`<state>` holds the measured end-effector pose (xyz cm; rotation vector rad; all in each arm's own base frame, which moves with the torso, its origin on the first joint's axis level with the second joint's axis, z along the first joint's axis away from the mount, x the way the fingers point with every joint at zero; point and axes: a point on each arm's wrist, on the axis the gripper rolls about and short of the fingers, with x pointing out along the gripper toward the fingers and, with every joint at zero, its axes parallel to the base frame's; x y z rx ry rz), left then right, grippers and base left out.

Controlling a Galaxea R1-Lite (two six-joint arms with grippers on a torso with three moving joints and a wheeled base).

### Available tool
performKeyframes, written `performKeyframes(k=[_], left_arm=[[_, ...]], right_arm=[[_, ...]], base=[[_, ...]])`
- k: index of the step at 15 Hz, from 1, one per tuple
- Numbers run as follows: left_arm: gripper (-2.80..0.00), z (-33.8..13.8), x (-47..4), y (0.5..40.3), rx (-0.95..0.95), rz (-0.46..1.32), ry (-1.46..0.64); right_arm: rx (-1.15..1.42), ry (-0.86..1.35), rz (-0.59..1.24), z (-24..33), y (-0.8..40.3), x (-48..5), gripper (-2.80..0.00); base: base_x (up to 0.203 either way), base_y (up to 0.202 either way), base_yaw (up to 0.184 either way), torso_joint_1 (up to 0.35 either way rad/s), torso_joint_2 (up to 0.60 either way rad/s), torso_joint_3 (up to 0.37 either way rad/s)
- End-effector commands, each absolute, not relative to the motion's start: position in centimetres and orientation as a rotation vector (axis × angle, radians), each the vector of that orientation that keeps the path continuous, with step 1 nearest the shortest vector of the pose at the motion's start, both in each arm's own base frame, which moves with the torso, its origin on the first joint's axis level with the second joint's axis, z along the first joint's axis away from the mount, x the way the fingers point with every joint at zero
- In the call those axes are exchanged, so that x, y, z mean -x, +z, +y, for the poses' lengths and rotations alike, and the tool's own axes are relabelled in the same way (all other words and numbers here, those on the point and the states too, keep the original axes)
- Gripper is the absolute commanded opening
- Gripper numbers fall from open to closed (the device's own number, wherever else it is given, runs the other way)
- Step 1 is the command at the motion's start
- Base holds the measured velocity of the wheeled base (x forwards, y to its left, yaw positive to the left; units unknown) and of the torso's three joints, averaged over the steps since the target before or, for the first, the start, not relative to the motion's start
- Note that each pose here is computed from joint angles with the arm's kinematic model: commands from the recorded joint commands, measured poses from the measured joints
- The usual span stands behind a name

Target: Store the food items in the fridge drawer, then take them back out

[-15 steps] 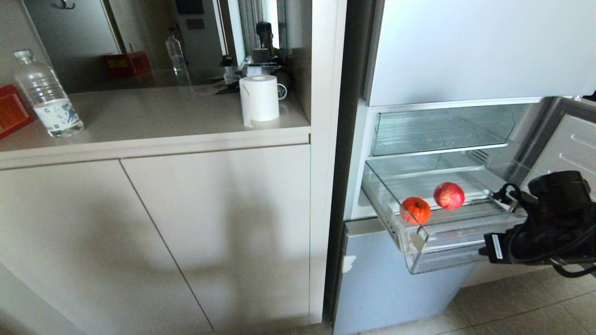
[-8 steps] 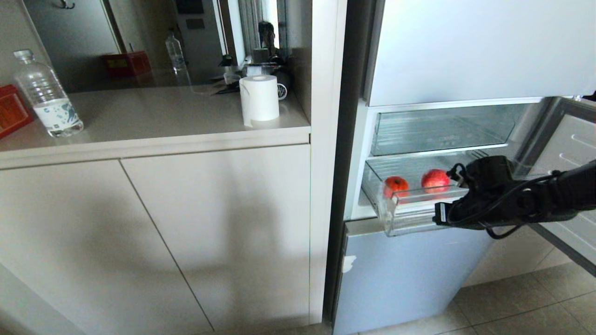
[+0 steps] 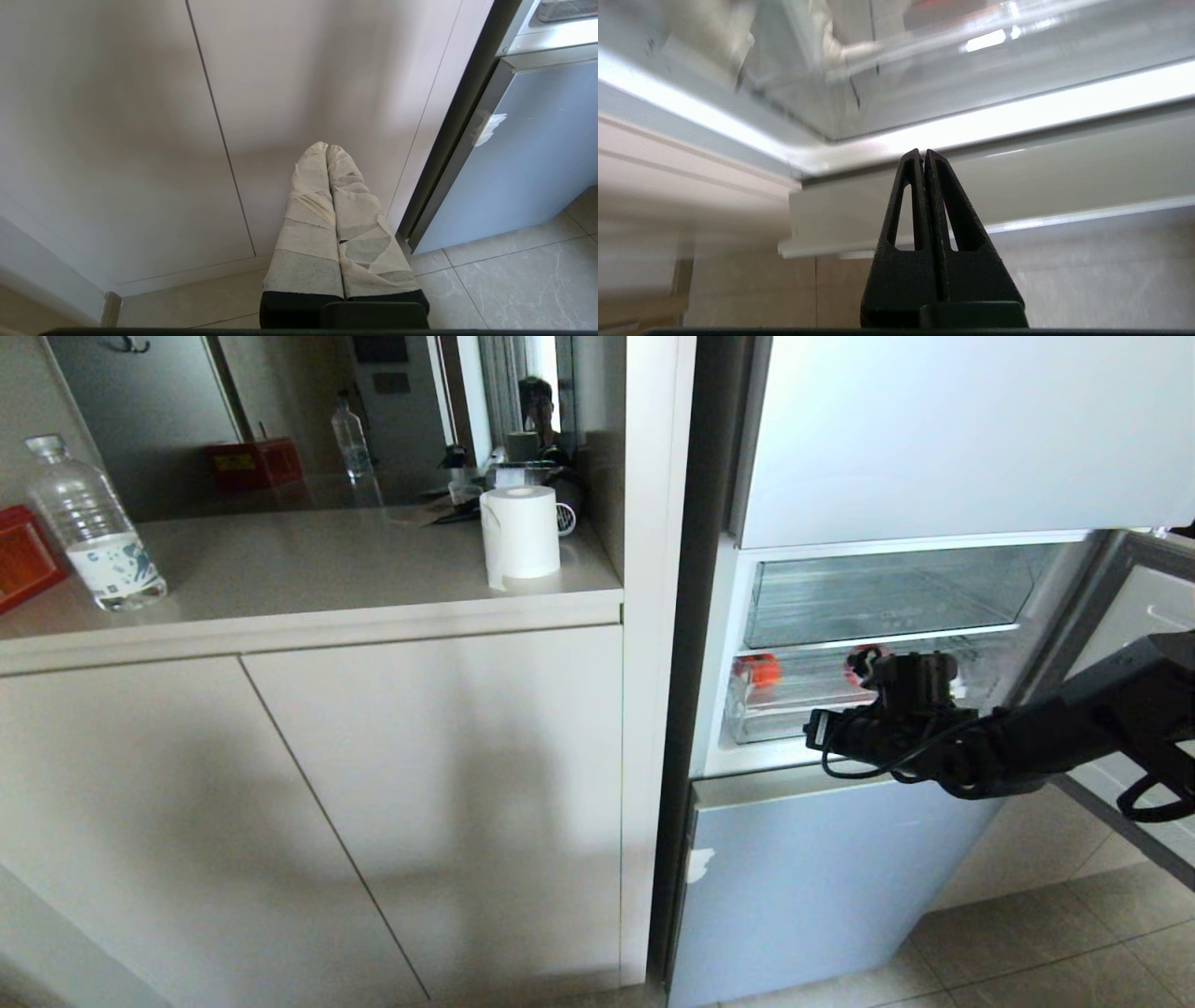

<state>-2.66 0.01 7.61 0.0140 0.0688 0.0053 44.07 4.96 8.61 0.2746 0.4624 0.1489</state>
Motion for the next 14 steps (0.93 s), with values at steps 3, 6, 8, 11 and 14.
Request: performKeyframes(k=[3, 6, 8, 11, 14], left_arm=[[-2.80, 0.0, 2.6, 7.6, -0.014, 0.071, 0.006], [-2.80, 0.0, 2.6, 7.6, -0.014, 0.071, 0.006], [-2.80, 0.0, 2.6, 7.6, -0.014, 0.071, 0.006], [-2.80, 0.0, 2.6, 7.6, -0.014, 0.071, 0.006], [-2.80, 0.0, 2.6, 7.6, -0.014, 0.071, 0.006]], right_arm=[[-0.272, 0.167, 0.487, 5.8, 8.8, -42.5, -2.80], [-0.263, 0.183, 0.517, 5.8, 10.5, -38.2, -2.80], [-0.257, 0.191, 0.500, 5.2, 12.9, -33.8, -2.80], [-0.218, 0.201, 0.431, 3.8, 16.1, -25.2, -2.80], [-0.083, 0.210, 0.268, 2.1, 17.3, -14.8, -2.80]], base=[[0.000, 0.000, 0.000, 0.000, 0.00, 0.000], [0.000, 0.000, 0.000, 0.000, 0.00, 0.000], [0.000, 0.000, 0.000, 0.000, 0.00, 0.000], [0.000, 0.000, 0.000, 0.000, 0.00, 0.000], [0.000, 0.000, 0.000, 0.000, 0.00, 0.000]])
